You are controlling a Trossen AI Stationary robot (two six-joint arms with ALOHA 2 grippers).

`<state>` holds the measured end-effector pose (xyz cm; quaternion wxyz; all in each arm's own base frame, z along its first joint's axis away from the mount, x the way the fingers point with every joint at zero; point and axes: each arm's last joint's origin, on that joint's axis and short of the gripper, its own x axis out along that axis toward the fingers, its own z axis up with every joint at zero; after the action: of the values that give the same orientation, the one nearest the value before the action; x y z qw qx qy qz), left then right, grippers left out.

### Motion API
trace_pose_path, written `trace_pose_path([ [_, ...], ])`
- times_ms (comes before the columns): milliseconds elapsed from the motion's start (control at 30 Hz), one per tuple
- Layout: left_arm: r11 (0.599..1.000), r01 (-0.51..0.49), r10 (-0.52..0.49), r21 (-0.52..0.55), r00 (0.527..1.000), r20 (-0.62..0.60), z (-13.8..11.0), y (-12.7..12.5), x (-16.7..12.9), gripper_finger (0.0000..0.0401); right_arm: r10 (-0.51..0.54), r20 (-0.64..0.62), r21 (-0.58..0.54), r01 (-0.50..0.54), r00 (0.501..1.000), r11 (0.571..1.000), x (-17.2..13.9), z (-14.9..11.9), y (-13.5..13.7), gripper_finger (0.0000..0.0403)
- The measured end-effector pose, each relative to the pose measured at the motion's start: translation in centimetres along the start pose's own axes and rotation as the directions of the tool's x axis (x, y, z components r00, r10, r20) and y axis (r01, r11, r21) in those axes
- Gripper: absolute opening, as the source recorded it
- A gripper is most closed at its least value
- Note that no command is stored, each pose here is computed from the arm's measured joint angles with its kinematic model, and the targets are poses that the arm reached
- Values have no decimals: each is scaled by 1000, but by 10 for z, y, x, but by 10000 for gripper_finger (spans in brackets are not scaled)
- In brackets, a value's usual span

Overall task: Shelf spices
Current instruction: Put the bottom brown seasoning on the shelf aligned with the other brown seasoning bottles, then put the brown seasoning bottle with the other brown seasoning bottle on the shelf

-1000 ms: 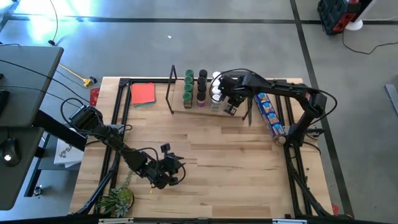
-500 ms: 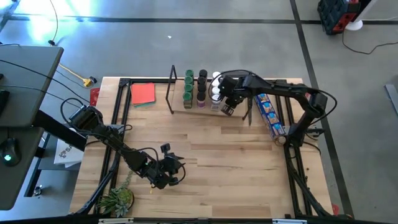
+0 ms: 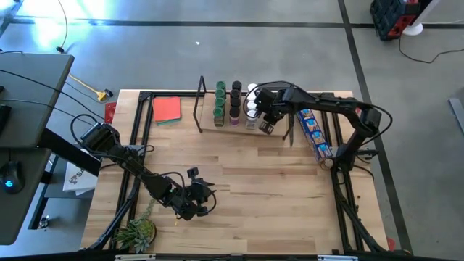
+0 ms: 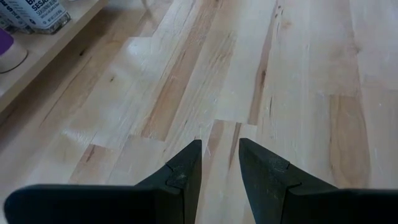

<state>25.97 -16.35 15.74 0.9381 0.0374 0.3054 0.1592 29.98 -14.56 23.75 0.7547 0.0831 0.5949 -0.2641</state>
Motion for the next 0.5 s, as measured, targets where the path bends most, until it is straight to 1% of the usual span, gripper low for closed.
trace_pose_path([
  [200, 1000, 0, 0, 0, 1000, 0, 0, 0, 0, 103, -27, 19, -14, 27, 999, 1000, 0, 2, -1, 66],
  [267, 1000, 0, 0, 0, 1000, 0, 0, 0, 0, 103, -23, 28, -20, 24, 999, 1000, -5, 0, 2, 66],
  [333, 1000, 1, -1, -1, 1000, -1, 0, 0, 0, 103, -23, 51, -38, 25, 998, 999, -19, -4, 7, 66],
  [400, 1000, 8, -8, -1, 1000, -5, 0, 0, 0, 103, -18, 83, -57, 22, 996, 998, -43, -14, 16, 66],
  [500, 1000, 17, -17, -1, 1000, -10, 0, 0, 0, 103, -12, 118, -100, 24, 993, 995, -86, -41, 36, 66],
])
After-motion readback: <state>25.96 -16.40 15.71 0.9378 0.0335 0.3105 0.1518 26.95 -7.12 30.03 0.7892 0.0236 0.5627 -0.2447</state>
